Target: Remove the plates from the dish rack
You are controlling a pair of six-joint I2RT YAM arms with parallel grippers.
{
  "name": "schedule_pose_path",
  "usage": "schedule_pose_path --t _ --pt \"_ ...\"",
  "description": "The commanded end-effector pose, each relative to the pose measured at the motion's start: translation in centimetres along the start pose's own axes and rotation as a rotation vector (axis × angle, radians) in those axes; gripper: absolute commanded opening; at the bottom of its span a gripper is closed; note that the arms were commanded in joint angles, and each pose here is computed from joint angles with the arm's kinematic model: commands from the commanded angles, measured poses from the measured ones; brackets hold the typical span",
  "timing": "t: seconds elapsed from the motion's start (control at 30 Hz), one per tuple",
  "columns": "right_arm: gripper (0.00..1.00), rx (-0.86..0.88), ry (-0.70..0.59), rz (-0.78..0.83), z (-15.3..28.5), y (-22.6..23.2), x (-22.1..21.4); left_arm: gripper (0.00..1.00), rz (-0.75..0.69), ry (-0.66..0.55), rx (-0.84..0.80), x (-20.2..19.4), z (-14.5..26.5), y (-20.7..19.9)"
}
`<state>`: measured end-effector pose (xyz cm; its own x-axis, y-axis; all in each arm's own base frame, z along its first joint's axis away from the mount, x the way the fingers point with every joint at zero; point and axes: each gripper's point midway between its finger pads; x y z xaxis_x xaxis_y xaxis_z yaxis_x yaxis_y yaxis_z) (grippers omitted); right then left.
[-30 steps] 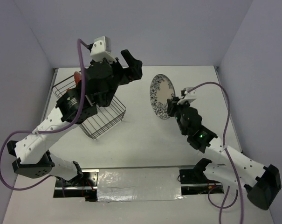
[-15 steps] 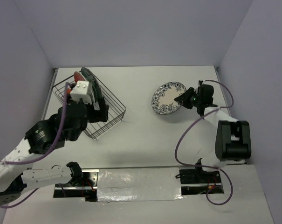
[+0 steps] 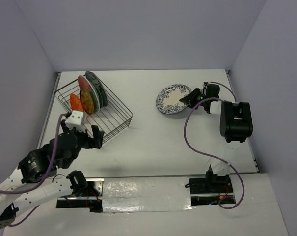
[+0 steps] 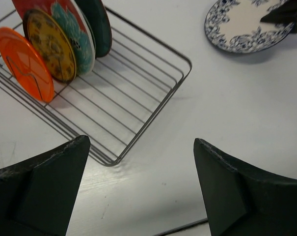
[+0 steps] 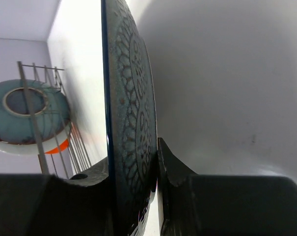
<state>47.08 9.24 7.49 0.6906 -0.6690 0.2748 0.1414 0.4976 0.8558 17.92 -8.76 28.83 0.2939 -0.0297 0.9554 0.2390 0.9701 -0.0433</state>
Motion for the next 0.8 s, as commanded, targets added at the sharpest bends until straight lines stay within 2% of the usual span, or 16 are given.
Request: schedule_pose_path --t 0.0,0.1,0.13,0.17,0.2,0.23,0.3,0.37,0.53,0.57,0.67,0.7,0.77 --pt "0.27 0.12 -0.033 0.064 0.5 4.0 2.1 1.0 0.027 -0.03 0.016 -0.7 -0.6 0.2" --pt "0.45 0.069 -0.04 0.079 0.8 3.5 2.1 1.0 0.059 -0.043 0.032 -0.5 -0.1 0.8" --pt "0.59 0.035 -0.067 0.08 1.1 3.2 2.5 0.99 0.066 -0.05 0.039 -0.6 -0.1 1.0" --pt "0.66 -0.021 -0.054 0.054 1.3 2.1 2.0 1.0 0.083 -0.061 0.042 -0.6 0.1 1.2" --pt "0.78 -0.053 -0.057 0.066 1.4 1.6 1.9 0.99 0.091 -0.065 0.046 -0.6 0.2 1.4" --pt "1.0 -0.116 -0.095 0.071 1.7 0.9 2.7 1.0 0.094 -0.062 0.053 -0.7 0.3 1.6" --pt "1.0 -0.258 -0.085 0.07 2.9 -1.0 2.0 0.99 0.113 -0.072 0.067 -0.7 0.4 2.0" --pt "1.0 -0.428 -0.163 0.095 4.6 -2.3 2.8 1.0 0.116 -0.071 0.082 -0.8 0.4 2.2" --pt "1.0 -0.667 -0.228 0.154 7.8 -3.2 3.2 1.0 0.11 -0.054 0.128 -1.0 0.1 2.6" --pt "1.0 -0.787 -0.322 0.166 9.7 -4.0 4.8 0.99 0.114 -0.045 0.146 -1.2 0.0 2.8" --pt "1.0 -0.874 -0.42 0.221 12.1 -1.3 4.9 0.99 0.129 -0.014 0.276 -1.7 -0.3 4.3" --pt "1.0 -0.851 -0.457 0.229 13.0 0.8 5.4 1.0 0.133 0.008 0.319 -1.6 -0.6 4.3" --pt "1.0 -0.807 -0.442 0.282 13.3 3.6 3.9 1.0 0.186 0.023 0.394 -1.5 -1.1 4.4"
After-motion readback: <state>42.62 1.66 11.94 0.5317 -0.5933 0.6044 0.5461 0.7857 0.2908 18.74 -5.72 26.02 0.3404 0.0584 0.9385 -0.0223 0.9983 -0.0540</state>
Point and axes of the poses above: each gripper's point midway between its finger pads, its own z axis back along the fingers, its own y axis along the line the jaws close on, x = y × z, and after that the axes turned 5 degrees about -z, right-handed
